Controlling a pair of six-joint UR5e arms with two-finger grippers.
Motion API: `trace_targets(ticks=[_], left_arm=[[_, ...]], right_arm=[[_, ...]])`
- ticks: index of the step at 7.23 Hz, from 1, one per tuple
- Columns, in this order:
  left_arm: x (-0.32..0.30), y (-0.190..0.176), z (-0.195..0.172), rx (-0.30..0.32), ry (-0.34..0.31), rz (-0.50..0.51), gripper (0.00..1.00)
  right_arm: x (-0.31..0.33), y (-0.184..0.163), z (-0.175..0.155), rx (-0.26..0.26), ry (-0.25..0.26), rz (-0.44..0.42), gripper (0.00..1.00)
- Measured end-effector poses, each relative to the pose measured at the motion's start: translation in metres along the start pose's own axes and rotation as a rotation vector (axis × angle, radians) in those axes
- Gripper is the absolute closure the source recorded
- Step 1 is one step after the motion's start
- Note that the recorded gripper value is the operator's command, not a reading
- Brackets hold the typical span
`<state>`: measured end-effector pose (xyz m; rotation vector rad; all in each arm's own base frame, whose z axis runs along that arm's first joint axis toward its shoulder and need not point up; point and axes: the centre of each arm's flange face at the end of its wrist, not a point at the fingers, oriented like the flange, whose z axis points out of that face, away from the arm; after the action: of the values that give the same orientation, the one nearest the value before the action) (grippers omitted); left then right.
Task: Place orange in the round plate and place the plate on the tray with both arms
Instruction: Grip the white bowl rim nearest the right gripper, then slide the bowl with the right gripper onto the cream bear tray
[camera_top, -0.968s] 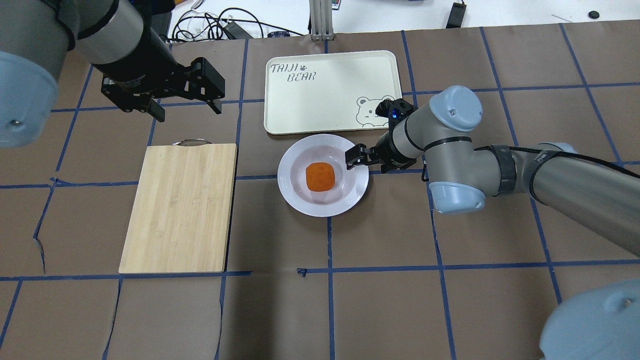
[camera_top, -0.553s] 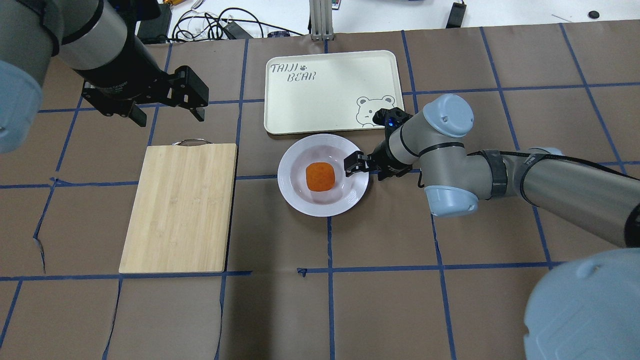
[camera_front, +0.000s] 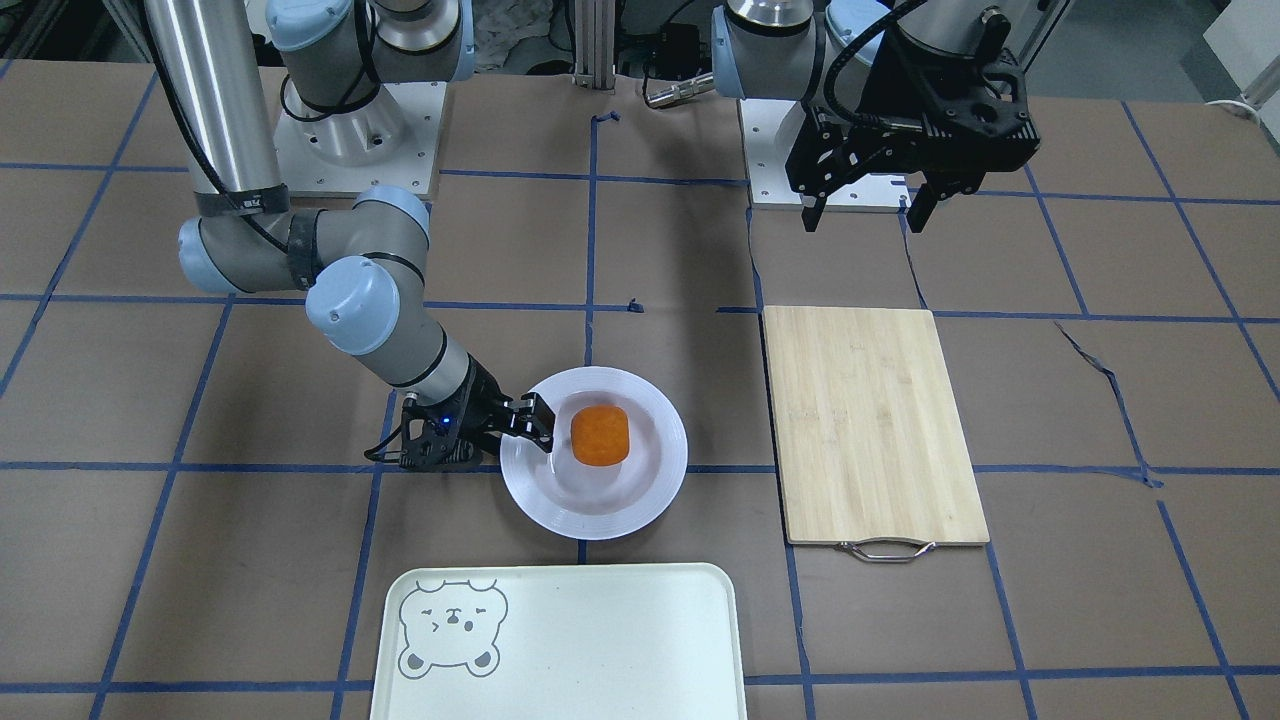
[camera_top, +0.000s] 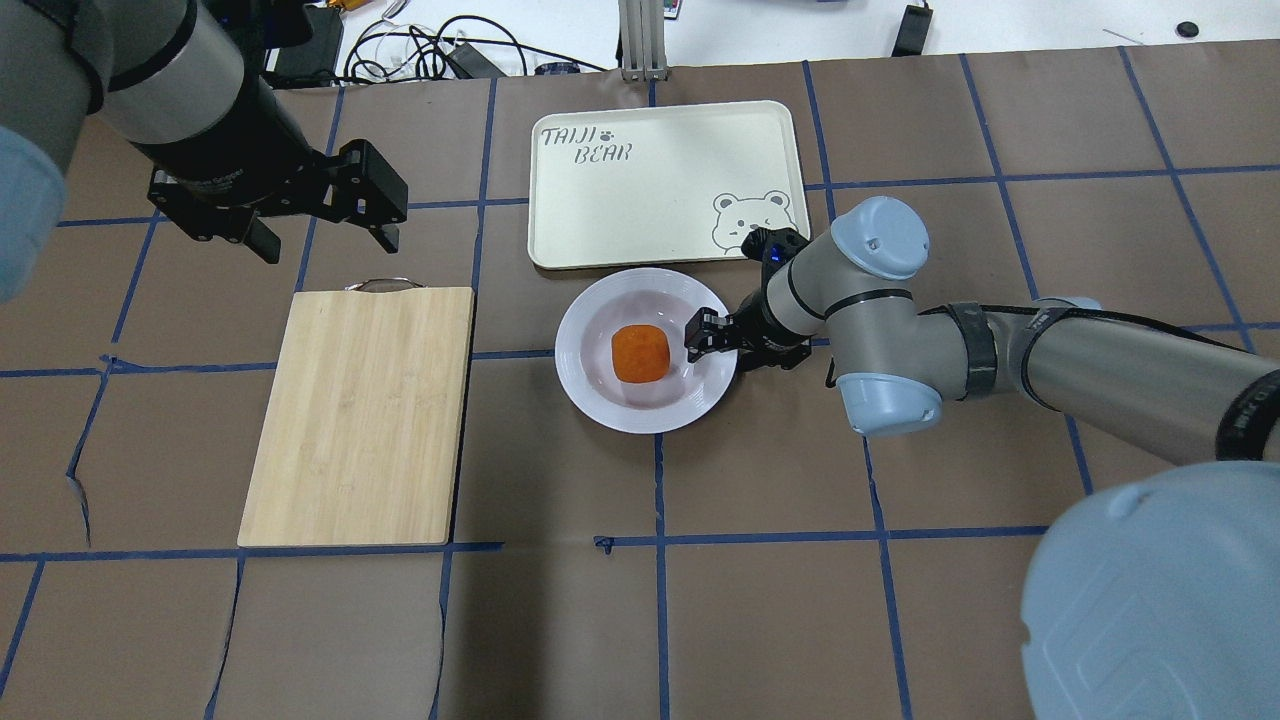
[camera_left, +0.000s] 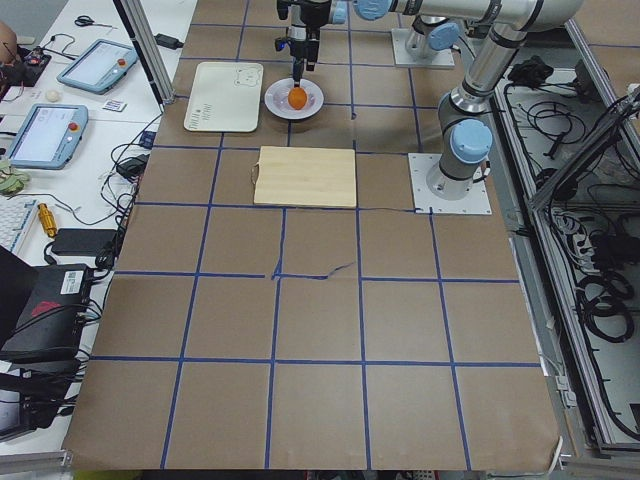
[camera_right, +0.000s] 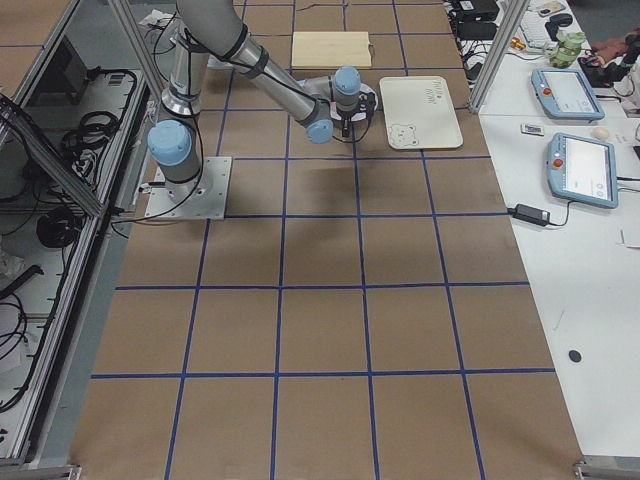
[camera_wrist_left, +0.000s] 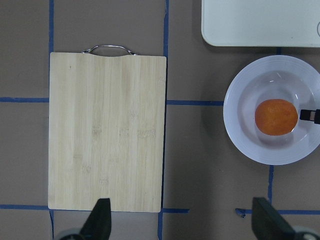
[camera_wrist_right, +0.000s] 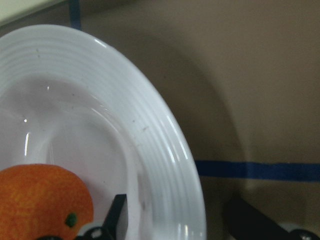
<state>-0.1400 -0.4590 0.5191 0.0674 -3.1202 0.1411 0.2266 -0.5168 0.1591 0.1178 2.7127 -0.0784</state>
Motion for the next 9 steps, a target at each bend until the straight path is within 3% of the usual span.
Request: trace_targets(ticks=[1, 4, 6, 9], left_arm=[[0.0, 0.001, 0.0, -0.001, 0.0, -0.001, 0.0], [-0.001, 0.002, 0.001, -0.004, 0.002, -0.001, 0.0], [-0.001, 0.002, -0.001, 0.0, 0.001, -0.001, 0.0], [-0.002, 0.003, -0.003, 0.001, 0.0, -0.001, 0.0]], right_arm=[[-0.005, 0.003, 0.002, -0.003, -0.002, 0.005, 0.73], [-0.019, 0.005, 0.0, 0.004, -0.003, 0.016, 0.86], [-0.028, -0.005, -0.021, 0.049, -0.003, 0.009, 0.89], [-0.03, -0.017, -0.038, 0.08, -0.024, 0.109, 0.9]])
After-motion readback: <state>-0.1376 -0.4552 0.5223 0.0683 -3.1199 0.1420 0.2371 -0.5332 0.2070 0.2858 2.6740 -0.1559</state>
